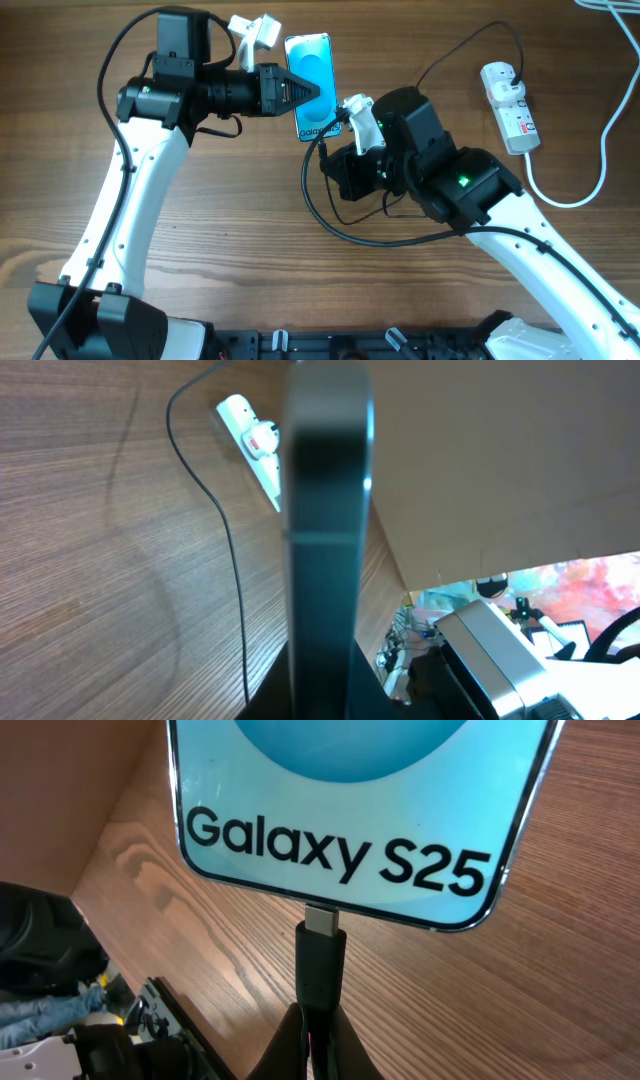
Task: Plug charger to phone and switch on socket
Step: 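Push the plug into the phone's port held by the left gripper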
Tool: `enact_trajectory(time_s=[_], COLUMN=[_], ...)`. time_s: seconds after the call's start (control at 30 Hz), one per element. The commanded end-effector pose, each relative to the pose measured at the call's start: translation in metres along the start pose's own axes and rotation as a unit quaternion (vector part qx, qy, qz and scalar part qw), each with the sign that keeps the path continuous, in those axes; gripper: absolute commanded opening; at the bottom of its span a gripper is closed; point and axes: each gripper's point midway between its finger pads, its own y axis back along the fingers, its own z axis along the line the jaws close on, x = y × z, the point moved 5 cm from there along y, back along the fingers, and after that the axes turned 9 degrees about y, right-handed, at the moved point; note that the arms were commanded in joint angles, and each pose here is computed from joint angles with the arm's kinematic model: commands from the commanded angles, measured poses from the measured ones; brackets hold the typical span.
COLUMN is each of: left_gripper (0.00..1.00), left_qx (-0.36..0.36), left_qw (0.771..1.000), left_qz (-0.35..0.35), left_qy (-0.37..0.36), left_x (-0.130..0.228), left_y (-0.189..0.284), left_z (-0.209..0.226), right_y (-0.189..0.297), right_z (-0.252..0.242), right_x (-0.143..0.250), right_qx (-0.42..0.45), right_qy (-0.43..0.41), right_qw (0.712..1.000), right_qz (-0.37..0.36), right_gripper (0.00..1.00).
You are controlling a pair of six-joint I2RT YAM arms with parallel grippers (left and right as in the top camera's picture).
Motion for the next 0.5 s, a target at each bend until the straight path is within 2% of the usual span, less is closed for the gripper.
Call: enact_trajectory(time_s=[0.0,0.47], left_gripper=[0.04,0.04], left_qx=[0.005,0.022], left_qw=[1.0,1.0], left_qz=[-0.002,0.006], left_qy=[-0.019,-0.017], left_x=[-0.0024,-0.0003], left_y=[0.001,0.0011], left_z=[-0.0019,-0.006], right_y=[0.0119,0.0119], right_z=[0.0082,0.0085], right_x=[-0.0113,-0.0124], right_qx=[-0.009,-0.01], right_qy=[0.005,0.006], right_qw=[1.0,1.0], right_qz=[-0.024,-0.026], right_gripper=[0.04,0.04])
